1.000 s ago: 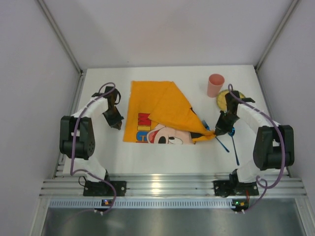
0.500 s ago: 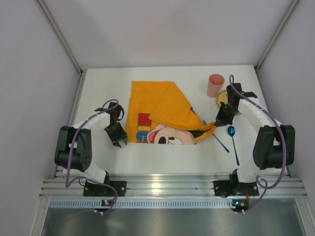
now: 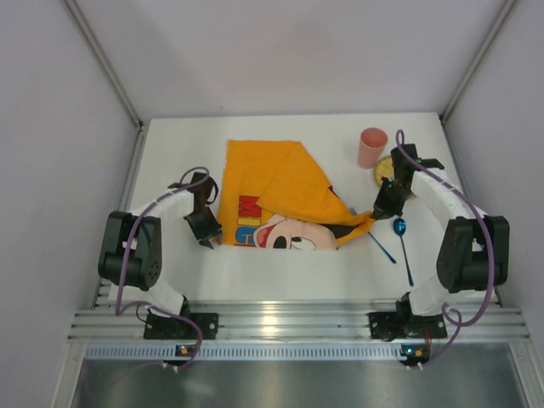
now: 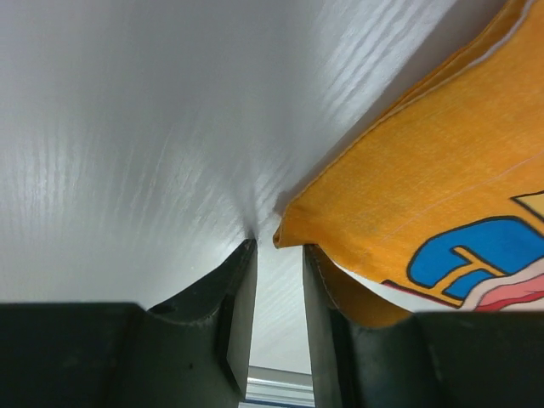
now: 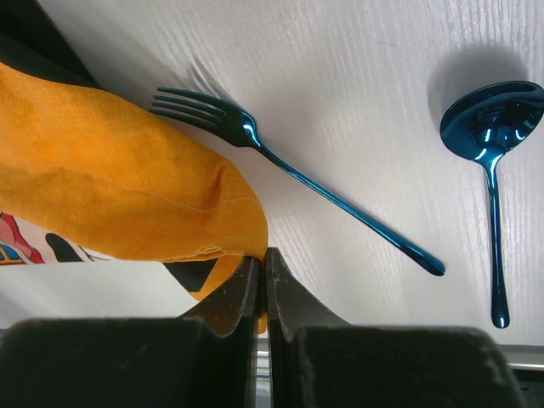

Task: Set the dinner table for one person

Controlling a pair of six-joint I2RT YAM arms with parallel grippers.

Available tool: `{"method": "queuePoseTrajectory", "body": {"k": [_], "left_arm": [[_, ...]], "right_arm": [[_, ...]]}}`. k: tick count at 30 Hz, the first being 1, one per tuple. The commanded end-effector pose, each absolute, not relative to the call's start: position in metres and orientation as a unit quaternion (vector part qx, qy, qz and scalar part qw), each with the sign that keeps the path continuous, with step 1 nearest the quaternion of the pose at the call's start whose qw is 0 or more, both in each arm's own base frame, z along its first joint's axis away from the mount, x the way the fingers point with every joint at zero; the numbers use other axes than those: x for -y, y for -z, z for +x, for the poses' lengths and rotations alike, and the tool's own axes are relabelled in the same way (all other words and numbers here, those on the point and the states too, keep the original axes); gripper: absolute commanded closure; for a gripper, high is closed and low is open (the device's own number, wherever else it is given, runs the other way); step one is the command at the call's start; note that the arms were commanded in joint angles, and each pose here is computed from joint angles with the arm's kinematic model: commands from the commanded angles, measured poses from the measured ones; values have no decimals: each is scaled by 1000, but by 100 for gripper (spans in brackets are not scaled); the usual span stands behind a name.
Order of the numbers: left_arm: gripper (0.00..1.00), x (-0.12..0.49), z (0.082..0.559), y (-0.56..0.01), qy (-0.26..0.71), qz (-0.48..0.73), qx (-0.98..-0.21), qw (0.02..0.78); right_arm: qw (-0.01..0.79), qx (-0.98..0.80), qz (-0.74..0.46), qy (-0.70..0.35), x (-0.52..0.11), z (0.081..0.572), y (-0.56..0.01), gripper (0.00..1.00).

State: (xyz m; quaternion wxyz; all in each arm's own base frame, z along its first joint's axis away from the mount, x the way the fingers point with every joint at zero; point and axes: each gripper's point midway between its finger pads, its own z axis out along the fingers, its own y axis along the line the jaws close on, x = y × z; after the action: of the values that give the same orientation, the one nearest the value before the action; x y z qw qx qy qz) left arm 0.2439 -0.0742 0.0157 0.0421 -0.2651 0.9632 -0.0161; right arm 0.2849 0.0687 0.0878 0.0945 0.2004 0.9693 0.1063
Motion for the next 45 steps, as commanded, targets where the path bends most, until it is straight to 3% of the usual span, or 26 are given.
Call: {"method": "queuePoseTrajectory", "body": {"k": [1,4,6,11,13,23,29,31,33,34,36,40,45], "left_arm": [[66,80,290,-47,54,-259,-954,140],[62,80,295,-67,67,-256,-949,173],[52,78,297,-74,69,-252,-947,189],[45,77,291,-58,60,-244,-953,167],[37,80,288,-53,69,-242,-954,161],[40,83,271,-20,68,-244,-960,121],[47,84,257,7,62,-246,-963,87],[56,86,255,15,62,-243,-964,82],[66,89,254,20,63,-238,-966,80],[82,91,255,22,65,-235,-967,80],[99,96,262,26,71,-226,-969,74],[100,100,279,18,68,-220,-970,73],[100,103,333,-58,79,-211,-963,146]], "right_arm": [[104,-970,197,-96,-66,290,-92,100],[101,-971,199,-92,-66,289,-88,100],[98,-971,200,-90,-65,290,-86,100],[94,-970,204,-90,-66,292,-81,100],[93,-970,205,-88,-65,294,-80,100],[86,-972,203,-81,-64,297,-75,100],[84,-973,199,-76,-62,298,-74,100],[82,-974,199,-77,-63,299,-72,100],[79,-974,197,-77,-63,299,-70,100],[78,-974,196,-77,-63,300,-70,100],[78,-975,195,-78,-64,302,-70,100],[83,-974,184,-104,-72,311,-79,100],[130,-960,149,-199,-102,347,-128,100]]}}
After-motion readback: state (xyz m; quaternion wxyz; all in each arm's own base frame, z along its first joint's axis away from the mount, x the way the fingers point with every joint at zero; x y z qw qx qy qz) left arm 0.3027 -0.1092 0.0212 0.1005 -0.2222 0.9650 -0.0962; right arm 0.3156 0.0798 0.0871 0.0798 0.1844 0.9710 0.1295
